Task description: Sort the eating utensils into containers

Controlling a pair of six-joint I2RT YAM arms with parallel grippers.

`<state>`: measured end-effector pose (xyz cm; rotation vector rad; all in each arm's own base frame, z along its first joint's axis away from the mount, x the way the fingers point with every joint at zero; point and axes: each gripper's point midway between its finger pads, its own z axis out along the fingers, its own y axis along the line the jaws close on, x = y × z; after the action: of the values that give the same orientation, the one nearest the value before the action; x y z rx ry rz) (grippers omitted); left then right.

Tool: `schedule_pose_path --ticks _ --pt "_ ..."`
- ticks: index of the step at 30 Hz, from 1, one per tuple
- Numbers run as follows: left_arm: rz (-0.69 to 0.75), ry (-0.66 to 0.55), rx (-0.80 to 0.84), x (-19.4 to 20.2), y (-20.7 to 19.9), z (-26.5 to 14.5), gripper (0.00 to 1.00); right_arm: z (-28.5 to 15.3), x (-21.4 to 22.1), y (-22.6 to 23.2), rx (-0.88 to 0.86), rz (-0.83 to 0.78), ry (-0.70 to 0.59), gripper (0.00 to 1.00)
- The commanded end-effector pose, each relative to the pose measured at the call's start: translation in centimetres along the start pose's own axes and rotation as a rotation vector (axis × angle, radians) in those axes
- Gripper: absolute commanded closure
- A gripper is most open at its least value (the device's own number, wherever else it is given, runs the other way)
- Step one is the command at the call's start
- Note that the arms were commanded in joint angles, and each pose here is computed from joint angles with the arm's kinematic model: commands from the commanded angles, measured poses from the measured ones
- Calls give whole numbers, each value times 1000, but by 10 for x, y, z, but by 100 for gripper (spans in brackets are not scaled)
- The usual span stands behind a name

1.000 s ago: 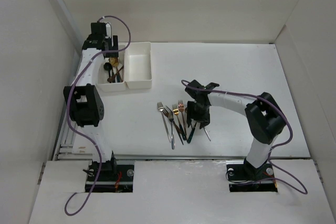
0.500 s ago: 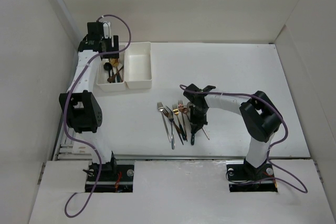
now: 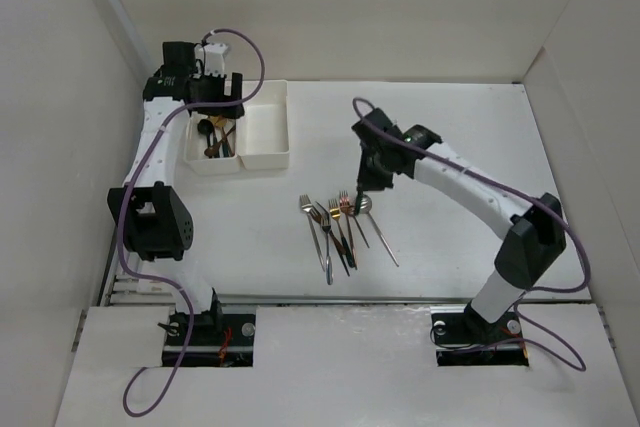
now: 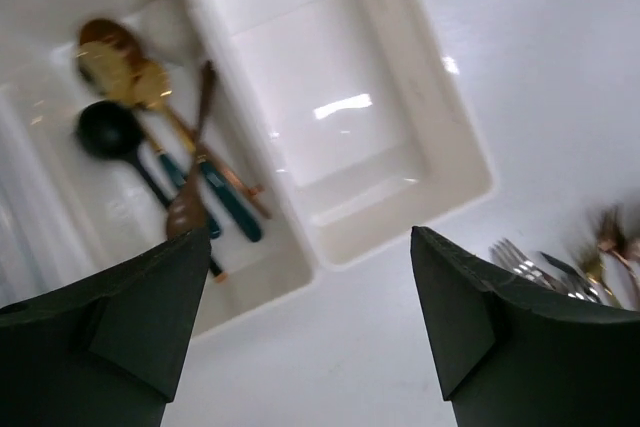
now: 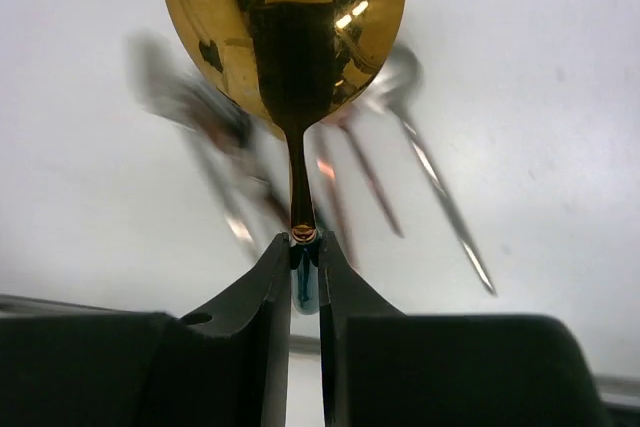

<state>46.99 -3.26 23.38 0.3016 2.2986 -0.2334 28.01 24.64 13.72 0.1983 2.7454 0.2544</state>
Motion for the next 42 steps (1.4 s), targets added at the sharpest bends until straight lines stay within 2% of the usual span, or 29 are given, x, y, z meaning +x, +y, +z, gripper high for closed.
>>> schedule_pose_path --ticks 1,3,5,6,7,10,13,18,23,25,27,29,30,32,34,38,39,40,42 --pt "105 -66 271 -16 -63 -35 21 -67 -73 36 -129 53 -278 100" --pt "123 -70 443 -12 -101 -40 21 -94 -110 71 -246 83 -386 100" --pt "130 -83 624 -12 -138 -53 18 -91 -126 98 -313 87 -404 100" --pt "126 -76 679 -9 -149 -59 18 -105 -137 116 -384 88 -422 100" --pt "160 -90 725 -10 -158 -64 17 -96 -145 131 -415 86 -426 100" --pt "184 -97 832 -9 -181 -81 14 -111 -161 163 -540 90 -450 100" --pt "199 -91 916 -4 -199 -91 12 -109 -166 179 -598 110 -443 100" --pt "209 -63 948 5 -213 -90 10 -111 -162 194 -640 103 -443 100" --pt "214 5 800 16 -216 -55 10 -116 -161 198 -682 107 -450 100" --pt "218 20 812 22 -222 -49 11 -114 -158 200 -697 109 -432 100" --pt "218 31 812 24 -227 -45 16 -111 -149 207 -714 89 -399 100" --pt "220 31 810 23 -231 -44 28 -108 -145 211 -732 87 -378 100" --pt "220 32 810 23 -231 -40 51 -104 -141 210 -731 82 -361 100" --pt "217 28 800 20 -230 -41 81 -100 -138 210 -729 77 -345 100" --pt "205 31 759 18 -225 -38 100 -96 -136 209 -722 77 -339 100" --pt "185 33 721 18 -218 -32 100 -94 -134 209 -726 74 -331 97" --pt "181 32 696 17 -211 -29 100 -93 -134 209 -724 62 -336 90" --pt "166 22 655 14 -203 -27 100 -93 -134 209 -722 50 -340 62" --pt "134 24 560 13 -185 -19 100 -86 -136 198 -679 53 -336 40"
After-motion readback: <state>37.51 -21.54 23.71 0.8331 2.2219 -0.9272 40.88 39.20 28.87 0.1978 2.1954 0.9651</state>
